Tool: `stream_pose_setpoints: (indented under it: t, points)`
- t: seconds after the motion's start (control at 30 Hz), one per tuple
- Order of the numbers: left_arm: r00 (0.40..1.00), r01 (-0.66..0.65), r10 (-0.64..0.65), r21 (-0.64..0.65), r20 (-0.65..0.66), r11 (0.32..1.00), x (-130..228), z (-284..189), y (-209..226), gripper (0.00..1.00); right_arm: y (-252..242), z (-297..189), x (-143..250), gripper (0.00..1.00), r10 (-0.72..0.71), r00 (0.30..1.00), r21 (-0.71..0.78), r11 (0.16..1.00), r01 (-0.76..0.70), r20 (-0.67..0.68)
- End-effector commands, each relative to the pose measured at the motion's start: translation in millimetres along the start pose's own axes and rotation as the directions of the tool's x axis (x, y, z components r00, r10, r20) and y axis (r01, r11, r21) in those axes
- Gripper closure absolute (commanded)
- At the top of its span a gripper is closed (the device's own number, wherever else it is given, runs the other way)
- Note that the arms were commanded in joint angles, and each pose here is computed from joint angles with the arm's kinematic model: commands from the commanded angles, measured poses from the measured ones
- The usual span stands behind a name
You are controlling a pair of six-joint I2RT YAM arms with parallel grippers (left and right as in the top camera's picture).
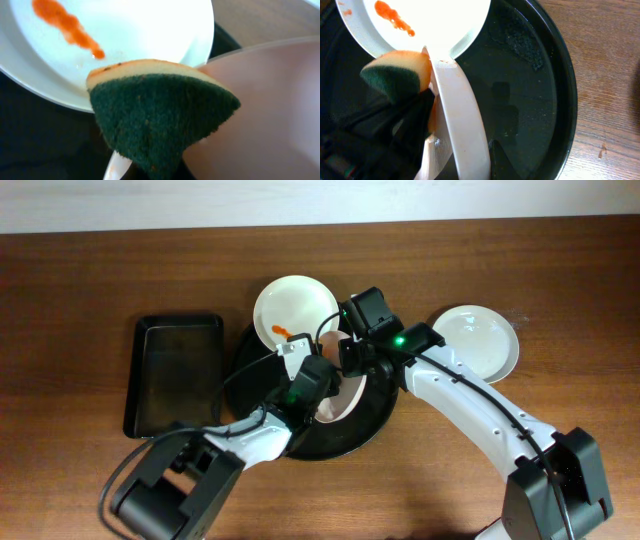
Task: Clean dirty plates on tray and stack at the side
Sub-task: 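Keep scrubbing the held plate with the left gripper's sponge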
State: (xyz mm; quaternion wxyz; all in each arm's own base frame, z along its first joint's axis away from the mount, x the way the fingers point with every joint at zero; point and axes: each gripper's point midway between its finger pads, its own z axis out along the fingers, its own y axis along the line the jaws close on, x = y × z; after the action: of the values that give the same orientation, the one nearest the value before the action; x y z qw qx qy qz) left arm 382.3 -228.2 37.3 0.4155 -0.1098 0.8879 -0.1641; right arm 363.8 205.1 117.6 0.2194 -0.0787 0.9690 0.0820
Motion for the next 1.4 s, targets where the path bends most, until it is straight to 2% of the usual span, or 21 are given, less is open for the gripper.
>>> stream_pose_setpoints:
  t: [0.0,0.1,0.23,0.3,0.4,0.53,0.77,0.87,0.93,1.03,1.17,1.37]
  points:
    - [1.0,0.005,-0.005,-0.025,0.007,1.0,8.6,14.5,9.4,1.0,21.3,-11.5,-7.5,0.96,0.003,1.0,-0.093,0.996,-0.001,0.018]
    - [1.0,0.006,-0.004,-0.108,0.024,0.994,-0.4,17.2,34.7,1.0,21.2,-11.7,-7.5,0.96,0.003,1.0,-0.093,0.996,-0.001,0.018]
    - [0.999,0.005,-0.019,-0.266,-0.05,0.964,3.9,16.9,89.5,1.0,21.0,-11.5,-7.1,0.96,0.003,1.0,-0.092,0.996,-0.002,0.017]
    - [0.999,0.021,-0.033,-0.275,-0.038,0.961,-3.1,16.0,94.8,1.0,20.8,-11.5,-6.6,0.96,0.003,1.0,-0.091,0.996,-0.001,0.015]
    - [0.999,0.048,-0.049,-0.246,0.003,0.968,-23.6,5.5,85.8,1.0,20.8,-11.5,-6.7,0.96,0.003,1.0,-0.091,0.996,-0.001,0.015]
    - [0.995,0.093,-0.091,-0.061,0.027,0.994,-58.6,-26.4,40.0,1.0,20.9,-11.5,-6.8,0.96,0.003,1.0,-0.091,0.996,-0.002,0.015]
    - [0.988,0.152,-0.151,0.071,-0.016,0.986,-50.4,-12.5,15.7,1.0,23.6,-11.7,-5.7,0.96,0.002,1.0,-0.107,0.994,-0.001,0.009]
    - [0.984,0.163,-0.171,0.151,0.043,0.975,-58.4,2.9,3.0,1.0,24.3,-11.8,-5.6,0.96,0.003,1.0,-0.111,0.994,-0.002,0.008]
    - [0.984,0.161,-0.172,0.193,0.038,0.968,-55.1,8.1,-4.3,1.0,24.3,-11.8,-5.6,0.96,0.002,1.0,-0.111,0.994,-0.001,0.008]
    - [0.986,0.157,-0.162,0.138,0.03,0.978,-42.9,17.8,7.8,1.0,24.4,-11.8,-5.8,0.96,0.003,1.0,-0.111,0.994,-0.002,0.009]
    - [0.99,0.134,-0.13,0.067,-0.057,0.989,-8.8,27.6,22.2,1.0,25.0,-11.9,-7.6,0.96,0.003,1.0,-0.114,0.993,-0.001,0.016]
    - [0.99,0.119,-0.115,0.052,-0.079,0.991,0.5,26.8,22.0,1.0,24.9,-12.0,-7.5,0.96,0.003,1.0,-0.113,0.994,-0.001,0.016]
